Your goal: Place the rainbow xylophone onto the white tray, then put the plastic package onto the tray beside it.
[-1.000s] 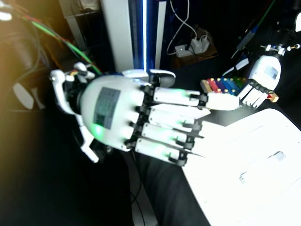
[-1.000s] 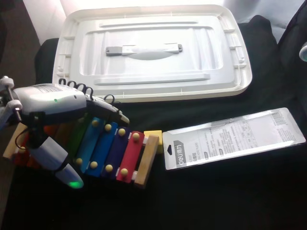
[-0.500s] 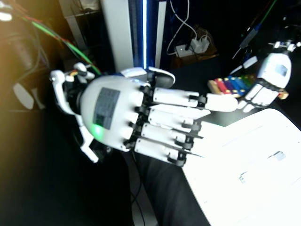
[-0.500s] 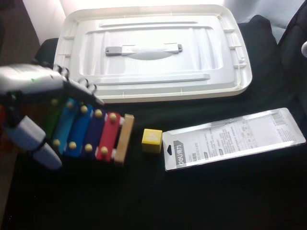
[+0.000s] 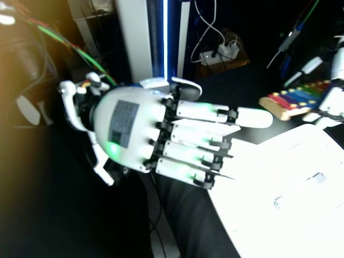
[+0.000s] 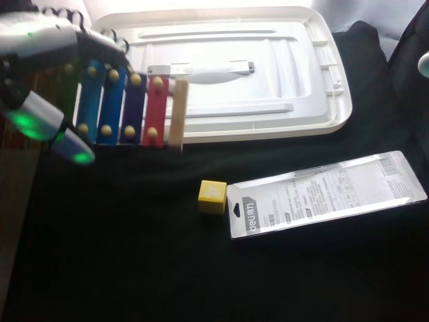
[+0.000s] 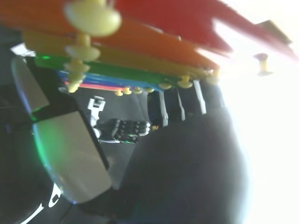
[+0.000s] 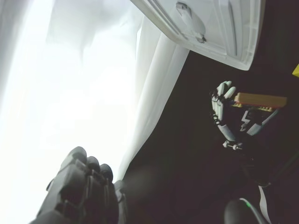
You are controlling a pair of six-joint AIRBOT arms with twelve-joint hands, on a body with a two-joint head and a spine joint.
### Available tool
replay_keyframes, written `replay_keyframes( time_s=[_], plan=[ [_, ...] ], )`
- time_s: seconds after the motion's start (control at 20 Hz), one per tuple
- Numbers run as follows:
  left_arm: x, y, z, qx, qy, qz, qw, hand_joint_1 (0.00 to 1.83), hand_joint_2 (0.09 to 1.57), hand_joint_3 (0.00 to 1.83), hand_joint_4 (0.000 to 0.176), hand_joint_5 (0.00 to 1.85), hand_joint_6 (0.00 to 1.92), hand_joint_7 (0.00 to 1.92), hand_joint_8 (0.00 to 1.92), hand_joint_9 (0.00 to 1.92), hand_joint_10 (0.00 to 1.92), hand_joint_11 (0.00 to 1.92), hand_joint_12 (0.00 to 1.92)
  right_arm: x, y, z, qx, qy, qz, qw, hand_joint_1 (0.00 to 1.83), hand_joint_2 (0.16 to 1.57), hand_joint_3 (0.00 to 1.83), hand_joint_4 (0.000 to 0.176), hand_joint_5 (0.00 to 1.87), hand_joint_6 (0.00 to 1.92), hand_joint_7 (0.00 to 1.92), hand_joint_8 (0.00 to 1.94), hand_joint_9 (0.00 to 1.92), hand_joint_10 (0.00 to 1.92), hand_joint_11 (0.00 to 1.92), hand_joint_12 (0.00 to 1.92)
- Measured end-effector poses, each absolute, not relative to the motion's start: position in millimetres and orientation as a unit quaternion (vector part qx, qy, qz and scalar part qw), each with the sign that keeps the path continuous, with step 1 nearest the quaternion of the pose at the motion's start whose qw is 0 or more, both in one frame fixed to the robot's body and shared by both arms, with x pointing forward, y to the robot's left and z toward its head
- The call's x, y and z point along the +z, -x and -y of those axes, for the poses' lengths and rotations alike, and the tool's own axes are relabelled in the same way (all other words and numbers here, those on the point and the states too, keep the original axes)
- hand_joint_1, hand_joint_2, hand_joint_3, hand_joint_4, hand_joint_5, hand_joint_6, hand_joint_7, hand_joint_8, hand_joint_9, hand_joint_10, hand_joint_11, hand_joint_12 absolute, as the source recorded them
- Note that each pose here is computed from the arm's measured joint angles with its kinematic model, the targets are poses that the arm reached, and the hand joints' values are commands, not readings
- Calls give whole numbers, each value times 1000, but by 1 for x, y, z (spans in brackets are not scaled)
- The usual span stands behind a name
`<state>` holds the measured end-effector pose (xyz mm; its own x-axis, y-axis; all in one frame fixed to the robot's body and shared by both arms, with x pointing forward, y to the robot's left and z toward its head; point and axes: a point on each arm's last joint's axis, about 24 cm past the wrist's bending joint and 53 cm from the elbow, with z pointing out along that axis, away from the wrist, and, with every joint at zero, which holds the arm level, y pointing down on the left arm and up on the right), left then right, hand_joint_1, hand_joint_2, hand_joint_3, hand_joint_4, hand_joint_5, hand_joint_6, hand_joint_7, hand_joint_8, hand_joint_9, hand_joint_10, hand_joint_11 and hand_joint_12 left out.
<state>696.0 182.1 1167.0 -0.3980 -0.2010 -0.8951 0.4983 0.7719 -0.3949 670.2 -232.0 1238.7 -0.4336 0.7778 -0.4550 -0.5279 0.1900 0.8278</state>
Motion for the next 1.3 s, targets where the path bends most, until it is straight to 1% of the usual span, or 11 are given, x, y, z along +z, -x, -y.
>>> replay_keyframes(
  time_s=[0.15,0.3,0.35,0.45,0.75,0.8,0.85,1.05,1.1,1.15,1.3],
  plan=[
    [1175,-721,-180,-316,-79,-766,554,1155,1235,0,21,710,1375,778,1332,652,803,360,1212,1237,-669,229,629,-108,-570,518,676,700,295,85,0,0,10,4,0,0,0,0],
    [1177,-747,-179,-313,-51,-764,561,1169,1214,0,21,814,1280,748,1313,666,741,444,1155,1238,-670,230,629,-109,-569,519,690,700,288,73,0,0,33,12,0,0,0,0],
    [1177,-755,-180,-308,-42,-765,564,1182,1188,2,28,844,1220,802,1245,719,697,511,1095,1238,-670,230,629,-109,-568,519,713,709,287,45,0,0,19,6,0,0,0,0],
    [1180,-767,-179,-303,-32,-764,568,1170,1200,1,35,816,1244,789,1282,668,739,408,1248,1238,-669,230,630,-108,-567,519,767,743,182,76,0,0,3,0,0,0,0,0],
    [1168,-802,-177,-286,10,-773,566,1195,1175,0,19,853,1235,850,1146,826,525,569,1051,1240,-668,225,640,-105,-557,518,774,721,127,61,35,16,30,12,0,0,0,0],
    [1168,-806,-179,-286,19,-773,566,1309,1182,6,0,801,1291,770,1248,832,1121,640,1156,1239,-668,223,642,-103,-556,517,783,735,129,66,27,14,35,13,0,0,0,0],
    [1170,-811,-180,-285,25,-772,568,1192,1220,2,0,784,1332,733,1321,672,986,583,1242,1237,-668,221,643,-104,-556,515,790,739,127,74,23,12,37,13,0,0,0,0],
    [1169,-824,-182,-291,52,-767,569,1354,1040,0,0,711,524,729,449,682,595,484,1097,1240,-668,218,649,-97,-550,517,767,769,115,79,40,22,37,9,0,0,0,0],
    [1168,-827,-177,-293,53,-766,569,1340,1029,0,0,762,433,813,323,748,517,524,1125,1240,-669,217,651,-98,-548,516,759,773,112,71,37,22,35,7,0,0,0,0],
    [1168,-827,-174,-297,52,-765,569,1202,1109,5,0,890,927,881,279,808,488,568,1142,1239,-668,215,652,-95,-549,514,754,773,109,73,41,25,30,4,0,0,0,0],
    [1169,-830,-165,-307,52,-760,571,1315,1037,0,0,767,342,910,81,842,329,550,1101,1240,-668,215,652,-95,-548,515,802,816,112,40,43,29,2,1,0,0,0,0]
  ],
)
